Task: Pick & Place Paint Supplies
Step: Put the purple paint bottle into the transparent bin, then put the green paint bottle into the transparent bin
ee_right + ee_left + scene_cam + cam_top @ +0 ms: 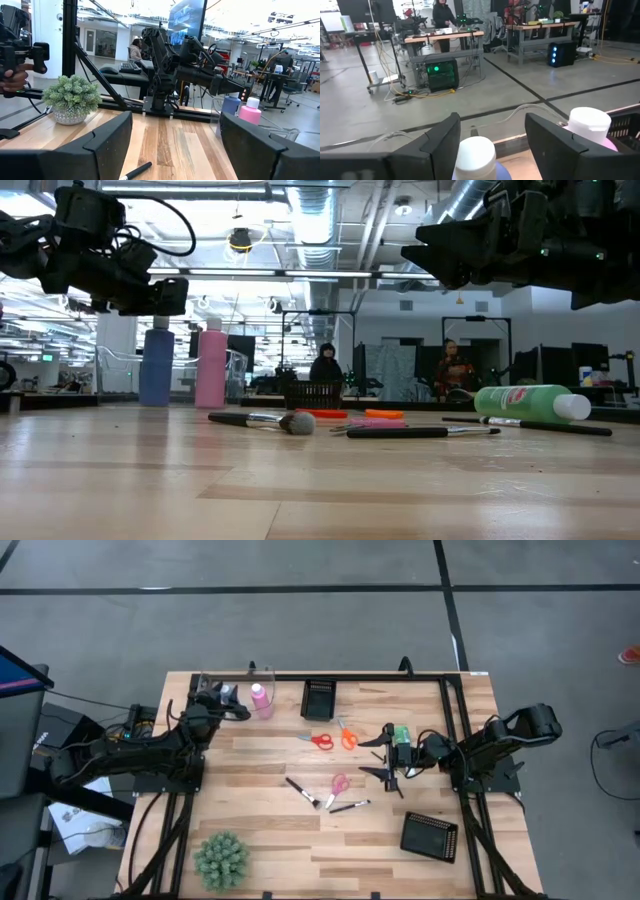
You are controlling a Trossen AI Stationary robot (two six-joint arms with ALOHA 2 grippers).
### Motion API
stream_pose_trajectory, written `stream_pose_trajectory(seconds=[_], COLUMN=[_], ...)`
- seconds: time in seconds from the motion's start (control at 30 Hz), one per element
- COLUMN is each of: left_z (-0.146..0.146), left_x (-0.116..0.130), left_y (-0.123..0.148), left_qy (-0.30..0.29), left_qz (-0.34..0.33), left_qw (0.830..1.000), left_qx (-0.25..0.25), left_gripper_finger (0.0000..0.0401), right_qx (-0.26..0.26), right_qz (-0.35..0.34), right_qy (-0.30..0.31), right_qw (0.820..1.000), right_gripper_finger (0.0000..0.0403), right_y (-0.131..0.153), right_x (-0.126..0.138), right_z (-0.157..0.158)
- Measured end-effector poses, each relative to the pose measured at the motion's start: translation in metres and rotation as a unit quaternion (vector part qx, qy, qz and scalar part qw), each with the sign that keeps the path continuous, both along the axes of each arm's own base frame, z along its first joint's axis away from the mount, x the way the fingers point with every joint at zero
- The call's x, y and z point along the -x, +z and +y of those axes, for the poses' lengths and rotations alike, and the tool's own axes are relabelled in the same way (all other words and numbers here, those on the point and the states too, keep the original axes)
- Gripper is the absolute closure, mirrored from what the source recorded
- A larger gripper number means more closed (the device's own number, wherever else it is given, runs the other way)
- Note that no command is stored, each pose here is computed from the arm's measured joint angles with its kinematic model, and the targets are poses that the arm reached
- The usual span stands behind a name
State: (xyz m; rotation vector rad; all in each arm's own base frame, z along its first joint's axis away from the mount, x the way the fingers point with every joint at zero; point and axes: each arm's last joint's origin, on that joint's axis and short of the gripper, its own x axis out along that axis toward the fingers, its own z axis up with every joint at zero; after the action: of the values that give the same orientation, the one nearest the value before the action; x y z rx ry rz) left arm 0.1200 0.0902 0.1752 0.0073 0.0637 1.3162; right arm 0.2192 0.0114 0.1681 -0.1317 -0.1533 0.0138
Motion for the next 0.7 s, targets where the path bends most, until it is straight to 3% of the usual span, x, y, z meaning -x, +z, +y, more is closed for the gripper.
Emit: stream_pose_trajectory(seconds=[0.43,0.7], left_z=[0.0001,0.0001], left_x=[0.0002,0.0002], left_y=[0.0007,0.0074], left_qy=[0.003,0.004], left_qz=[0.044,0.027], left_qw=[0.999,0.999], left_qx=[-0.014,-0.037], left_gripper_finger=[0.0134,0.0104], right_qx=[0.0,0.0], right_qz=[0.0,0.0], right_qy=[0.0,0.0], right_qw=[1.0,1.0], right_gripper_finger=[0.0117,0.0117], right_y=[0.0,0.0], right_x=[0.0,0.0], right_z=[0.0,0.0])
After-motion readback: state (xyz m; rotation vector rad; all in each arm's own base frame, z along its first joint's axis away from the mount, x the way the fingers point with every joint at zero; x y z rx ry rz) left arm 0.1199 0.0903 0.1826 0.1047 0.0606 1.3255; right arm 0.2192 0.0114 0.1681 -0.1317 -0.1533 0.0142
